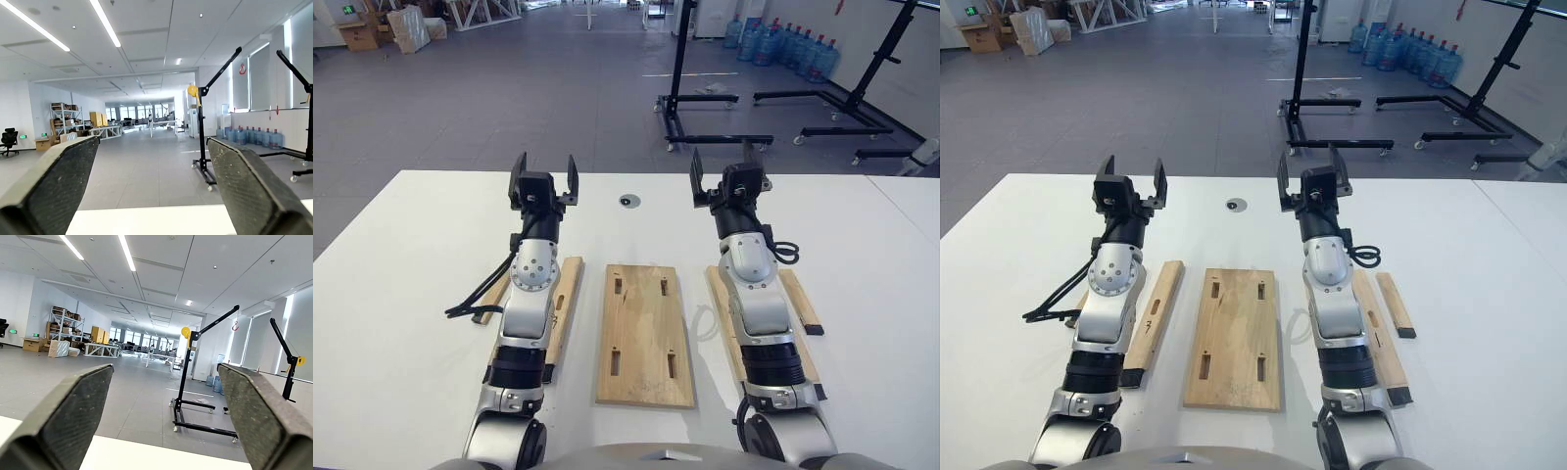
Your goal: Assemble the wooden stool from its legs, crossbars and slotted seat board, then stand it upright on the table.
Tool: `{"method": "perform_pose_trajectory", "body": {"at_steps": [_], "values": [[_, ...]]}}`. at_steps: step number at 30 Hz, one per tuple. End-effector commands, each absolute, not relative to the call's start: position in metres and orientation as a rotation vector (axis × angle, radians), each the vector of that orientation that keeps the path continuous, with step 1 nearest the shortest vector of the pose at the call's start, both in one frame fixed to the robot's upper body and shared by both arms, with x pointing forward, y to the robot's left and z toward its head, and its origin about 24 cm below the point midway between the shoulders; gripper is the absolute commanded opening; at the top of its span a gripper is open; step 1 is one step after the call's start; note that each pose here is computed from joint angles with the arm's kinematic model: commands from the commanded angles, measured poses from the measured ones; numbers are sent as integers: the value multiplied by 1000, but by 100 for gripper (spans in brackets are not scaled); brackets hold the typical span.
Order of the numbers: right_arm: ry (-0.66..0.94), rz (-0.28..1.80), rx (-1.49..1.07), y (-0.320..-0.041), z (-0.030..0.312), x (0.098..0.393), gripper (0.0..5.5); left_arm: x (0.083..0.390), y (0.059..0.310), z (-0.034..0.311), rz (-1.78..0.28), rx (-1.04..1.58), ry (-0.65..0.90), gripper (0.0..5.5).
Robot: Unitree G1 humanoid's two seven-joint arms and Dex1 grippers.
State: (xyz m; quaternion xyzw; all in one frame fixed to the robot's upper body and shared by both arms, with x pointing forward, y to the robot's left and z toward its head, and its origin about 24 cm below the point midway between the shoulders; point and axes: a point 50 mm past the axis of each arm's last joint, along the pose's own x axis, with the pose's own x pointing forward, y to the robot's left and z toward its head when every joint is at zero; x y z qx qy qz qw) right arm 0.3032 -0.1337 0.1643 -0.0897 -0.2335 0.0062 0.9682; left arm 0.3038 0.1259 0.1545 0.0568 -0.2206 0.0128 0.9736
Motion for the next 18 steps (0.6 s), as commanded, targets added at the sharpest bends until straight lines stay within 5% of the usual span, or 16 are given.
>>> {"method": "perform_pose_trajectory", "body": {"at_steps": [1,18], "values": [[-489,5,-187,-136,168,304,394,303,124,153,10,101,-435,403],[-435,-5,-115,-139,155,307,394,305,112,154,-47,71,-454,403]]}}
